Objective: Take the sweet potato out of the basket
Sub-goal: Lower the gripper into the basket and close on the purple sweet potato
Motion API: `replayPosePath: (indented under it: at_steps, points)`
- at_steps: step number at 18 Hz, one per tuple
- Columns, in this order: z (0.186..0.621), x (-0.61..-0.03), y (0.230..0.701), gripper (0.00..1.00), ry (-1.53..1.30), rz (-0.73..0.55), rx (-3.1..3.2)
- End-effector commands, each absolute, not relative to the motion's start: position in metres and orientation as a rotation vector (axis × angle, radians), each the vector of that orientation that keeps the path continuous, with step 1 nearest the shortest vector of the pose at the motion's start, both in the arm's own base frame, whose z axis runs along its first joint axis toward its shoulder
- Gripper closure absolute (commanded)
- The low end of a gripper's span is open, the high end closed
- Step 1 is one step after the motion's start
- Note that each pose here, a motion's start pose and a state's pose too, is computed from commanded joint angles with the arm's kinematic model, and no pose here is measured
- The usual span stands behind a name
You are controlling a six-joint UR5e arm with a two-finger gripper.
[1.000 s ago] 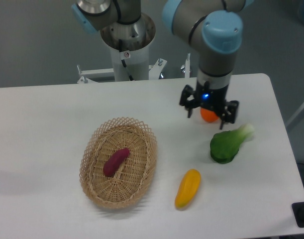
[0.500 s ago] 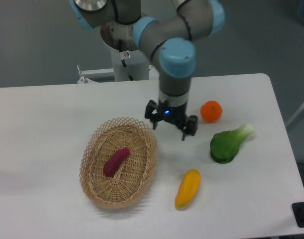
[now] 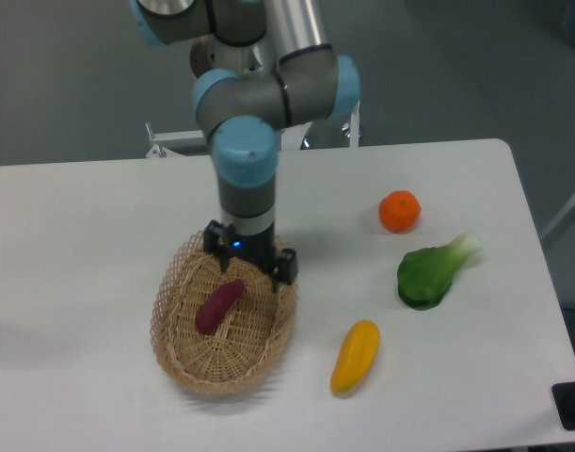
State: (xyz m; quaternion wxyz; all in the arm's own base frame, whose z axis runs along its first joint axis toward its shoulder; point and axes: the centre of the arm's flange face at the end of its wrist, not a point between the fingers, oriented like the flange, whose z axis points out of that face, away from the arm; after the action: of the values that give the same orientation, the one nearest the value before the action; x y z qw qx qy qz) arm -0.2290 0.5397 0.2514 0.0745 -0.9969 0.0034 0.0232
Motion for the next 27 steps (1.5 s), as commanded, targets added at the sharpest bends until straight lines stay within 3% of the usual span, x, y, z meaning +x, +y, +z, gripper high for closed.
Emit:
replayPosePath:
  at_steps: [20, 22, 23, 24, 27]
  points:
    - [0.204, -0.207, 0.560, 0.02, 0.101, 0.074, -3.075]
    - [0.206, -0.208, 0.561, 0.29, 0.107, 0.108, -3.067]
    - [0.207, -0.208, 0.562, 0.49, 0.114, 0.113, -3.065]
    - [0.206, -0.208, 0.561, 0.59, 0.119, 0.112, -3.067]
    - [0.206, -0.209, 0.561, 0.69, 0.132, 0.124, -3.071]
